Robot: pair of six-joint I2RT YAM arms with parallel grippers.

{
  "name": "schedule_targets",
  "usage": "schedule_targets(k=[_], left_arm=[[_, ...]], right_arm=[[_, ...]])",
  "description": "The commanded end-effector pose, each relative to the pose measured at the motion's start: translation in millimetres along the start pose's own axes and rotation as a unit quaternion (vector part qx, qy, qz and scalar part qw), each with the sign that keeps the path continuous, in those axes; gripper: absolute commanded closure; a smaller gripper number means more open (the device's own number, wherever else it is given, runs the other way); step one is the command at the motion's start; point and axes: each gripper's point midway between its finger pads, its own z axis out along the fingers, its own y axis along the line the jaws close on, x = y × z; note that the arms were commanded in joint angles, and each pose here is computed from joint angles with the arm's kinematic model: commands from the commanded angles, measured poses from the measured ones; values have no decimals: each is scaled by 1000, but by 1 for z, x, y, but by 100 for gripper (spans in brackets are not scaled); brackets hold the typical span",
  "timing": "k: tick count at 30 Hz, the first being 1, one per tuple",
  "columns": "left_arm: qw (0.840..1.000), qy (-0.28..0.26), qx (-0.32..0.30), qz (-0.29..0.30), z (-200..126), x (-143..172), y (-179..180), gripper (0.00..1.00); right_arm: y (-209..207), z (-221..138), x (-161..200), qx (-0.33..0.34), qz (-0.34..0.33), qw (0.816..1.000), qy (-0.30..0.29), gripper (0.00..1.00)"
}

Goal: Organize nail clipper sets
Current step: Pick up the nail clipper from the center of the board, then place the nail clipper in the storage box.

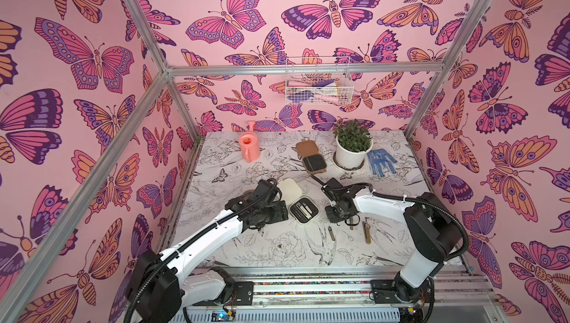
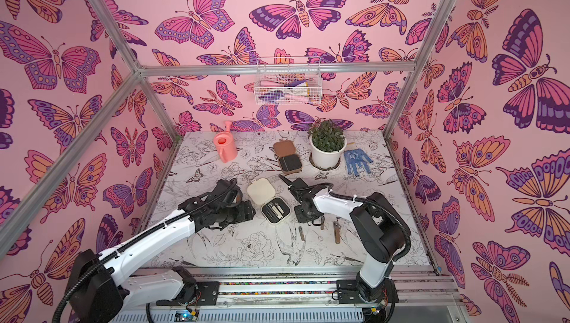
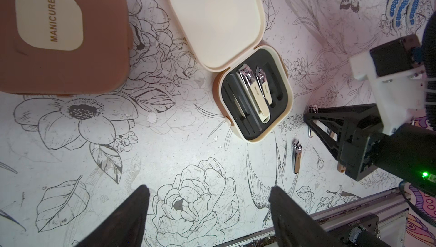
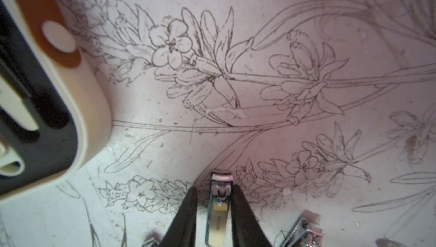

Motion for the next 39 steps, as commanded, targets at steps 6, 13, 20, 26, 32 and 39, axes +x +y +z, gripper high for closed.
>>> schedule_targets(k=[6,13,20,26,32,39], left_arm=[[1000,-2,-12,-1,0,-1,6,18],[1000,-1,-12,-2,0,-1,6,18],[1000,-2,-13,-2,1,-1,7,18],[1000,-1,-16,-3,2,0,8,18],[1000,0,-19,-3,3,0,9,18],[1000,0,-21,-3,3,-1,10,18]], right_arm=[[-5,2,18,-2,14,1000,23,76],[-4,1,17,-3,16,1000,21,84],[0,-14,5,-13,-4,1000,8,91],[12,-42,-21,-30,-61,997,-26,93],[37,-57,-48,-49,-132,989,-54,93],[74,-52,-74,-63,-182,979,-67,94]])
